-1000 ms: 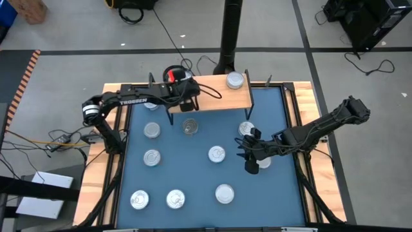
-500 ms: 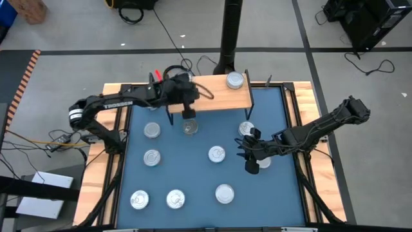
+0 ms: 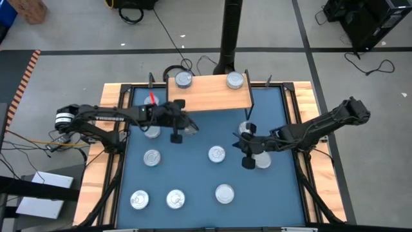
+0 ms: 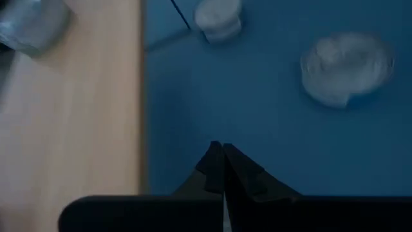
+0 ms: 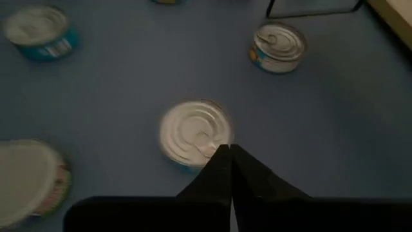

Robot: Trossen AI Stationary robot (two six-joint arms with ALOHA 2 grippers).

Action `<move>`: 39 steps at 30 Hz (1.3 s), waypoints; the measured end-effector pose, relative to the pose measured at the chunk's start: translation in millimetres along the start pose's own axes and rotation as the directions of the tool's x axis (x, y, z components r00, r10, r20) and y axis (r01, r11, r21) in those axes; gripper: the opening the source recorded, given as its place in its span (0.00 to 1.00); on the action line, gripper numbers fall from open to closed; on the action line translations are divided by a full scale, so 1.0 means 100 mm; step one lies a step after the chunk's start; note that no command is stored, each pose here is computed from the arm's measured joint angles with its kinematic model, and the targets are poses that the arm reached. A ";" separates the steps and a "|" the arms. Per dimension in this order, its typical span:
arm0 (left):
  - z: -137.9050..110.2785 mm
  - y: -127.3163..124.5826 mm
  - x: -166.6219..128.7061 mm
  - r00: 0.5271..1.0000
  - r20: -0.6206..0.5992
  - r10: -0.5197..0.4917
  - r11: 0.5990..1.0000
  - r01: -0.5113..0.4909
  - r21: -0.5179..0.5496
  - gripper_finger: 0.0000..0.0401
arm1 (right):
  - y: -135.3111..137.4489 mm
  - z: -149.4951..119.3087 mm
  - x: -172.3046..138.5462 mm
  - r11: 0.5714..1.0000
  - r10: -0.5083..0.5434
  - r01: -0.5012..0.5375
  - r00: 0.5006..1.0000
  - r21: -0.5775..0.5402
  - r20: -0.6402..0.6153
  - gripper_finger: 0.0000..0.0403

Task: Stack canned seafood by type on shelf
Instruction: Adjust the shelf, then put the light blue tuna can on the shelf

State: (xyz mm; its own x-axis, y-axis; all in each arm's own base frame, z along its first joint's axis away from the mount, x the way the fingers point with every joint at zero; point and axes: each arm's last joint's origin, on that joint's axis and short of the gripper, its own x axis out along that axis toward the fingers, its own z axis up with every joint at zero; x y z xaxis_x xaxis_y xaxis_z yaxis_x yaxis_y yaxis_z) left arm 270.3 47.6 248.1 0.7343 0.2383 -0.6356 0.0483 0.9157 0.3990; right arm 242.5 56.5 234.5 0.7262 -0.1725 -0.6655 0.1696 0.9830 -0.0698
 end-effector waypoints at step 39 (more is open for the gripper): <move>-0.38 0.15 0.17 0.951 -0.186 0.245 0.966 -0.256 -0.037 0.00 | -0.38 0.11 0.38 0.991 -0.130 0.129 0.991 0.021 0.020 0.02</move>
State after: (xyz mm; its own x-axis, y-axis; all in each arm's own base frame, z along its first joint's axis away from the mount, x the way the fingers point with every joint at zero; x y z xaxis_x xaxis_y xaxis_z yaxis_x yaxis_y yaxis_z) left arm 257.8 77.8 218.1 0.5845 0.5113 -0.6300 -0.1666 0.8355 0.5236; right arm 270.8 11.7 220.4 0.7114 -0.2999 -0.6356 0.2758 0.9510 -0.1400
